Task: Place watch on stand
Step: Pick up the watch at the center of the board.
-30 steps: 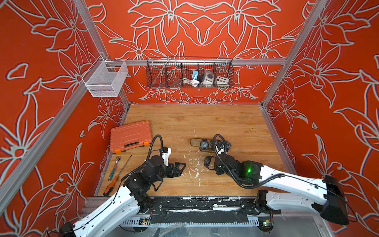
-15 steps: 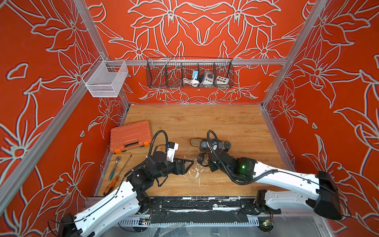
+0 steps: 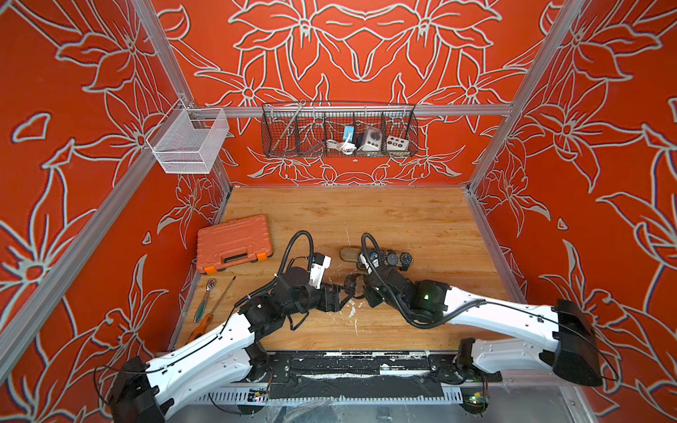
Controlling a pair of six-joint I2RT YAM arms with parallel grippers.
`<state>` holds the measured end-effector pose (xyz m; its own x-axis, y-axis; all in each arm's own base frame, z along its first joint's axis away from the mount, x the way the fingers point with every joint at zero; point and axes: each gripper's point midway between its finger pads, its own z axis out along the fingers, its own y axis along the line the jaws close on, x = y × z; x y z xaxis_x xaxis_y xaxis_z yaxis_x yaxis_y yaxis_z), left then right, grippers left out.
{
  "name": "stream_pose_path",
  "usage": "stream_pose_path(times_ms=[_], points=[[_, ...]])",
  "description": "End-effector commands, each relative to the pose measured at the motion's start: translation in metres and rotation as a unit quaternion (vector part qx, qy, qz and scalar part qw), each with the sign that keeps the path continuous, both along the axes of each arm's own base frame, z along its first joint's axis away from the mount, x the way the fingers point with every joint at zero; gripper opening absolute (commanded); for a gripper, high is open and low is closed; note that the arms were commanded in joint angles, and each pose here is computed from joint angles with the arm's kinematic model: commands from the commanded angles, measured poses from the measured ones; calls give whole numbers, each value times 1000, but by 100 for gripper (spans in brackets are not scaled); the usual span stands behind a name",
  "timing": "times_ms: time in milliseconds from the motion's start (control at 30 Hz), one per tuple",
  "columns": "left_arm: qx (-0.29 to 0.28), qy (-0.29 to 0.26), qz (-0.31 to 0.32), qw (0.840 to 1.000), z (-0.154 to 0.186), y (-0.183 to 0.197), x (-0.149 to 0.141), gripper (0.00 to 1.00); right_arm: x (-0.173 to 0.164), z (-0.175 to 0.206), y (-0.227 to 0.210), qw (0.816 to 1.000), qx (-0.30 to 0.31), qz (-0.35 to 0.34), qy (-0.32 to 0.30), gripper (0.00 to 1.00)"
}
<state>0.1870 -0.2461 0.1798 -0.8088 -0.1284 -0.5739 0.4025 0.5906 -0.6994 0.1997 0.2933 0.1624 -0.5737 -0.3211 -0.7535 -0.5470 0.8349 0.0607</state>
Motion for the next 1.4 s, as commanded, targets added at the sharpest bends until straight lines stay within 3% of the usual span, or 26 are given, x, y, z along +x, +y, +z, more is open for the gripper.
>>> stream_pose_path(times_ms=[0, 500, 800, 1067, 1200, 1367], points=[[-16, -19, -10, 1000, 15, -7, 2, 81, 1, 20, 14, 999, 33, 10, -13, 0], [-15, -15, -8, 1000, 13, -10, 5, 64, -12, 22, 24, 998, 48, 34, -10, 0], [-14, -18, -5, 1000, 16, -8, 5, 45, -12, 22, 23, 999, 41, 31, -14, 0], [15, -19, 8, 1000, 13, -2, 9, 41, -11, 23, 17, 999, 34, 17, -10, 0], [69, -40, 36, 996, 17, 14, 17, 42, -12, 32, 8, 999, 31, 15, -20, 24], [142, -66, 69, 985, 28, 36, 30, 42, -5, 43, -21, 999, 12, -8, -36, 45]])
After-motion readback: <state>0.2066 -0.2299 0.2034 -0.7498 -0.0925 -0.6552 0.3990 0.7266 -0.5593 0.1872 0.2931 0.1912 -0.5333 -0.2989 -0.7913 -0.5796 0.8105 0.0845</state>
